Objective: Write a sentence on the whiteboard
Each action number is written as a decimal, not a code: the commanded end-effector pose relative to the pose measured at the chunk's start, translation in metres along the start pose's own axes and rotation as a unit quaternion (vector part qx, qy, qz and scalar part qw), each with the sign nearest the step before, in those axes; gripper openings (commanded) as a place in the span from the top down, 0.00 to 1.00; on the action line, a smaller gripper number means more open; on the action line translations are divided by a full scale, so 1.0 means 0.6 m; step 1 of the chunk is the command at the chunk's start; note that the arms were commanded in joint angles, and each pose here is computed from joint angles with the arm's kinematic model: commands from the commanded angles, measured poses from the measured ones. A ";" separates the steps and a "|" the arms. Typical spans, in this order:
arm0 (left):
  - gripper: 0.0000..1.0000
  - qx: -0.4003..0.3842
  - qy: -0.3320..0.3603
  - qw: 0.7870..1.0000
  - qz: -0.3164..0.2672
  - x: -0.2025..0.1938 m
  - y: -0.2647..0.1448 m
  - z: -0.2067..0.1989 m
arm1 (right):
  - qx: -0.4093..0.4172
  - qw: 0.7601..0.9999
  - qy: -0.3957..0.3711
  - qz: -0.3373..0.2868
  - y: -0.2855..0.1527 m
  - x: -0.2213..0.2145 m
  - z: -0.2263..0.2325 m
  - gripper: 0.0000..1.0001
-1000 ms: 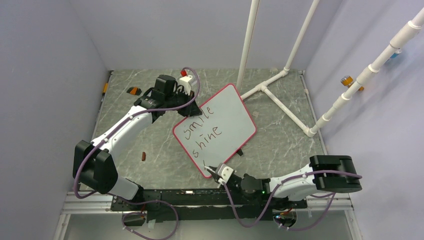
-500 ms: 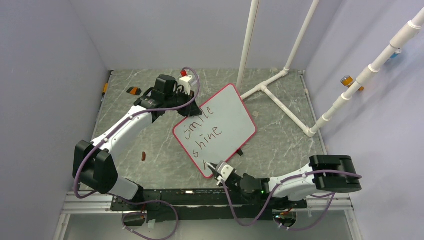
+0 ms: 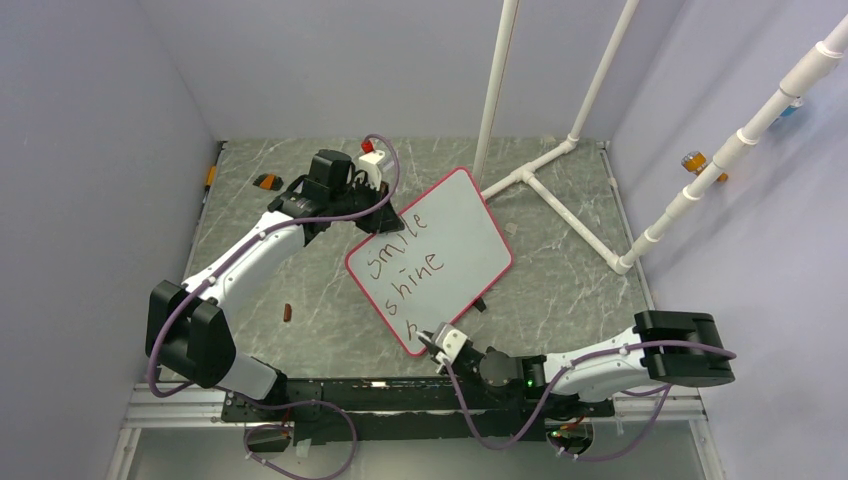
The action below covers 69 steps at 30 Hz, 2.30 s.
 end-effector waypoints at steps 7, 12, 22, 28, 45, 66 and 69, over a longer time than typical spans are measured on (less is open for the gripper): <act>1.00 0.065 0.053 0.996 -0.036 0.023 -0.014 0.019 | 0.050 0.999 0.004 0.015 0.007 0.005 0.020 1.00; 1.00 0.066 0.053 0.996 -0.036 0.022 -0.014 0.019 | 0.039 0.999 -0.001 0.002 0.013 0.011 0.019 1.00; 1.00 0.066 0.055 0.996 -0.038 0.023 -0.016 0.019 | -0.020 0.998 0.018 -0.053 -0.001 0.048 -0.012 1.00; 1.00 0.063 0.055 0.996 -0.038 0.025 -0.015 0.019 | -0.050 0.997 0.017 -0.063 0.001 0.051 -0.022 1.00; 1.00 0.061 0.054 0.996 -0.037 0.024 -0.012 0.020 | -0.077 0.996 0.020 -0.042 0.026 0.025 -0.020 1.00; 1.00 0.060 0.055 0.996 -0.038 0.026 -0.013 0.019 | -0.029 0.998 0.041 0.033 0.000 -0.013 -0.010 1.00; 1.00 0.060 0.055 0.996 -0.038 0.026 -0.012 0.019 | -0.018 0.998 0.042 0.043 -0.003 -0.017 -0.007 1.00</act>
Point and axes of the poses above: each gripper's point midway between its finger pads, its own y axis out along the fingers, its own z axis along the line the jaws close on, x = y × z, the point moved 9 cm from there along -y, back along the fingers, and after that the axes turned 3 degrees about y, right-handed, at the moved point
